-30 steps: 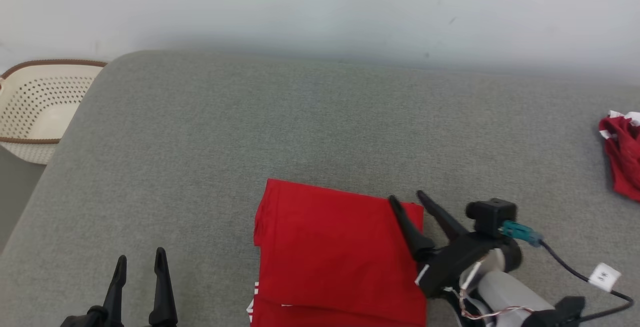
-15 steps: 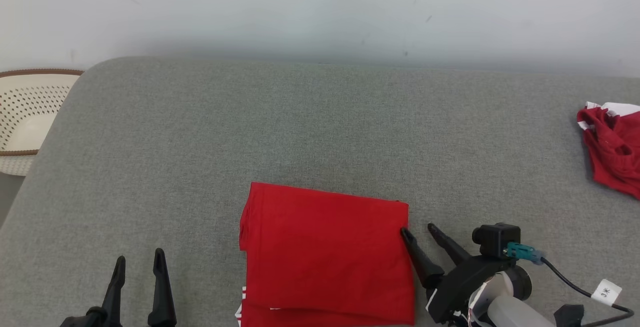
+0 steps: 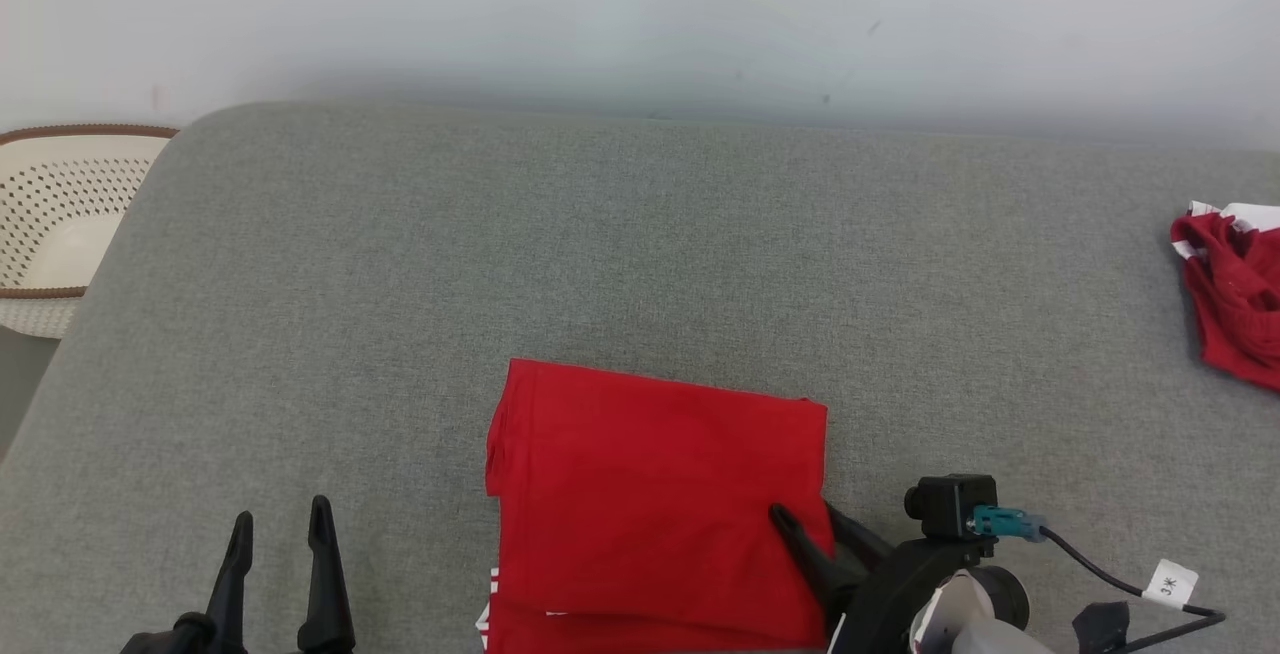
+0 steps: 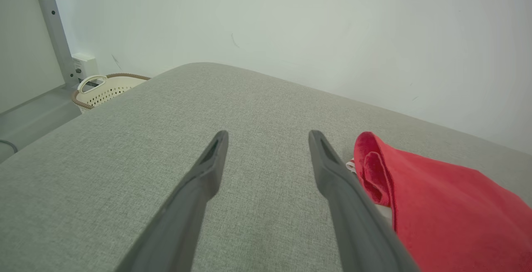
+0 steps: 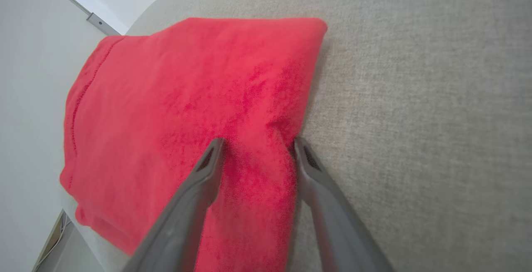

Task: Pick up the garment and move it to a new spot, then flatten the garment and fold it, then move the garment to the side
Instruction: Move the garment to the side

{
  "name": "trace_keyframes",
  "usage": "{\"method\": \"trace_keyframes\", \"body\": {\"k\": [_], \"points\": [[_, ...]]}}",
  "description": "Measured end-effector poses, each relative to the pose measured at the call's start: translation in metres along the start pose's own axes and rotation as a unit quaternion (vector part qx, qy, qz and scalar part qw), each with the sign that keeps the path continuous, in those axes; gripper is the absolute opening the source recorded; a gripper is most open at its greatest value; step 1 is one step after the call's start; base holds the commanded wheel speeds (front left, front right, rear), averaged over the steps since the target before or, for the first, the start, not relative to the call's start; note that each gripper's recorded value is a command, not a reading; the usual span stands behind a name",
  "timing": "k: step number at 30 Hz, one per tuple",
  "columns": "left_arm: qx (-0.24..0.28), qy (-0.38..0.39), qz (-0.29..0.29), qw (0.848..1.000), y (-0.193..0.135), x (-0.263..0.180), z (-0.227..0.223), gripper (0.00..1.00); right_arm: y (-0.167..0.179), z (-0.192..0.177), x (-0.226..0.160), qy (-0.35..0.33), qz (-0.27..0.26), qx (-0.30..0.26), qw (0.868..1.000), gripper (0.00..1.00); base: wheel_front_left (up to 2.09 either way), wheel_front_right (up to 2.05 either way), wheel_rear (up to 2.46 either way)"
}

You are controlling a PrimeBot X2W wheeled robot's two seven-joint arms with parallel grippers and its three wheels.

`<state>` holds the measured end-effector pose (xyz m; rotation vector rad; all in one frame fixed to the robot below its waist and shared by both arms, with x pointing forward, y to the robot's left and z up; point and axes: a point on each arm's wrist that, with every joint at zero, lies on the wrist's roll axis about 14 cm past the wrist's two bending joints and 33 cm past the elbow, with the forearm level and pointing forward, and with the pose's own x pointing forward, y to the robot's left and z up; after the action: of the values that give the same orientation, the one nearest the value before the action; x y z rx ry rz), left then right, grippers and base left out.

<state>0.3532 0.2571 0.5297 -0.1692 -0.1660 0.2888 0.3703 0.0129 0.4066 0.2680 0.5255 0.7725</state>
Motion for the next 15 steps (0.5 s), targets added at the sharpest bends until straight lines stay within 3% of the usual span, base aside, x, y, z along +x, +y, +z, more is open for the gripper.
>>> {"method": "trace_keyframes", "body": {"k": [2,8,15], "points": [[-0.001,0.001,0.000,1.000,0.000,0.000,0.000,1.00,0.003,0.000,0.001,-0.002,0.003,0.009,1.000,0.00,0.00,0.00,0.00],[-0.001,0.004,0.000,1.000,-0.002,0.001,-0.003,1.00,-0.001,0.007,0.005,-0.014,-0.001,-0.003,1.000,0.00,0.00,0.00,0.00],[-0.003,0.001,-0.003,1.000,-0.004,0.003,-0.001,1.00,-0.033,0.046,-0.002,-0.056,-0.035,-0.049,0.997,0.00,0.00,0.00,0.00]]}}
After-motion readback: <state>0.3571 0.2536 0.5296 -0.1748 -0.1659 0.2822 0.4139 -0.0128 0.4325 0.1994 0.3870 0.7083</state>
